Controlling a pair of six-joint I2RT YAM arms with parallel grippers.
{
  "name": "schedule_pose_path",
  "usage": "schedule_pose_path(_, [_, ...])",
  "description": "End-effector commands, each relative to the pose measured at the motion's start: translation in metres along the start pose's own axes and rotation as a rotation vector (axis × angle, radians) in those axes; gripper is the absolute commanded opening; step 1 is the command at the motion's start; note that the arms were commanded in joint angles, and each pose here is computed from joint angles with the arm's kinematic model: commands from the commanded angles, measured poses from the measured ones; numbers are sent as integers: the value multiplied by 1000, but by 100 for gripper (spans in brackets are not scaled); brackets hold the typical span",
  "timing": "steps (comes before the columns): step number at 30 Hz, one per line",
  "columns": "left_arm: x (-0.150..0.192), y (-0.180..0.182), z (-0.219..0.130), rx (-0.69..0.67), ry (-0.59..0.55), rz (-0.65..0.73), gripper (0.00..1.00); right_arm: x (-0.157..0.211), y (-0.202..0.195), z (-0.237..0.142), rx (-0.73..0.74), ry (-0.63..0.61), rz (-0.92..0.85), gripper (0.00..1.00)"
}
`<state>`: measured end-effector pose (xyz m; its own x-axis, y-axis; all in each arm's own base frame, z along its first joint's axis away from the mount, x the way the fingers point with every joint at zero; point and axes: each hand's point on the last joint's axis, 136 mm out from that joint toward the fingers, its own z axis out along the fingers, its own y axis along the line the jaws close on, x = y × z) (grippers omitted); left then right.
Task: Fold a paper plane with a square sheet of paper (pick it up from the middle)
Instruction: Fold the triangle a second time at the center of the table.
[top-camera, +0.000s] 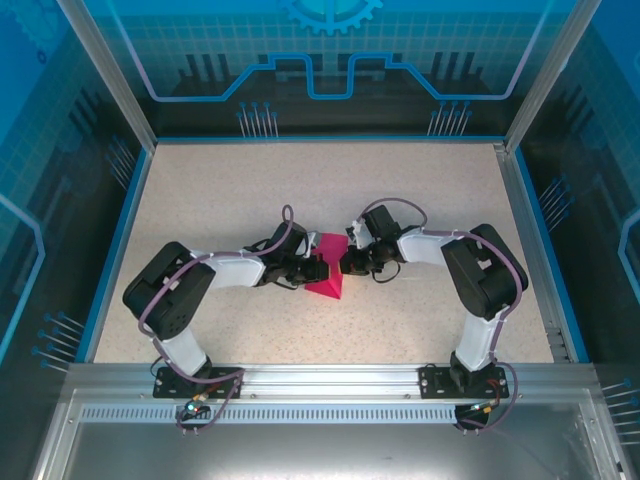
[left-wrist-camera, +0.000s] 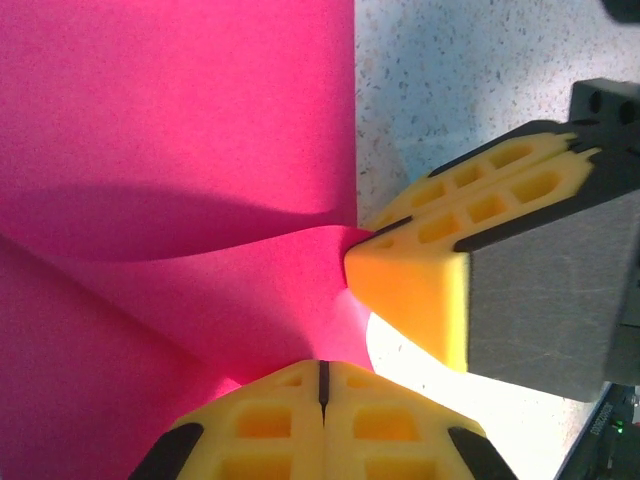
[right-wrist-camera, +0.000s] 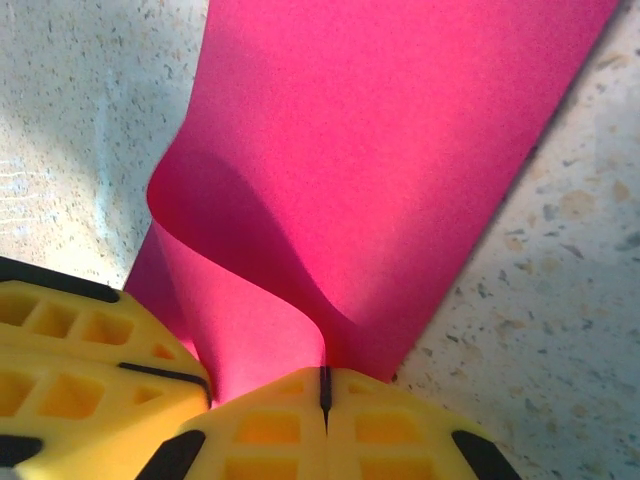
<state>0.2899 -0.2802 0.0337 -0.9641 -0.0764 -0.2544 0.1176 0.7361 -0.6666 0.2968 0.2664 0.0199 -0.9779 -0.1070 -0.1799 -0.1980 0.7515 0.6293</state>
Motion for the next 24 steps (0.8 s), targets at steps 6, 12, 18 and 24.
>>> schedule_pose_path(6, [-6, -6, 2, 22, 4, -2, 0, -2, -6, 2, 10, 18, 11, 5])
schedule_pose_path(12, [-12, -18, -9, 47, -25, 17, 0, 0, -11, 2, 36, 22, 19, 5])
schedule_pose_path(18, [-16, -24, -10, 63, -35, 21, 0, 0, -11, 4, 36, 23, 21, 5])
schedule_pose_path(24, [-13, -16, -3, 46, -21, 4, 0, -1, -9, 5, 28, 24, 16, 5])
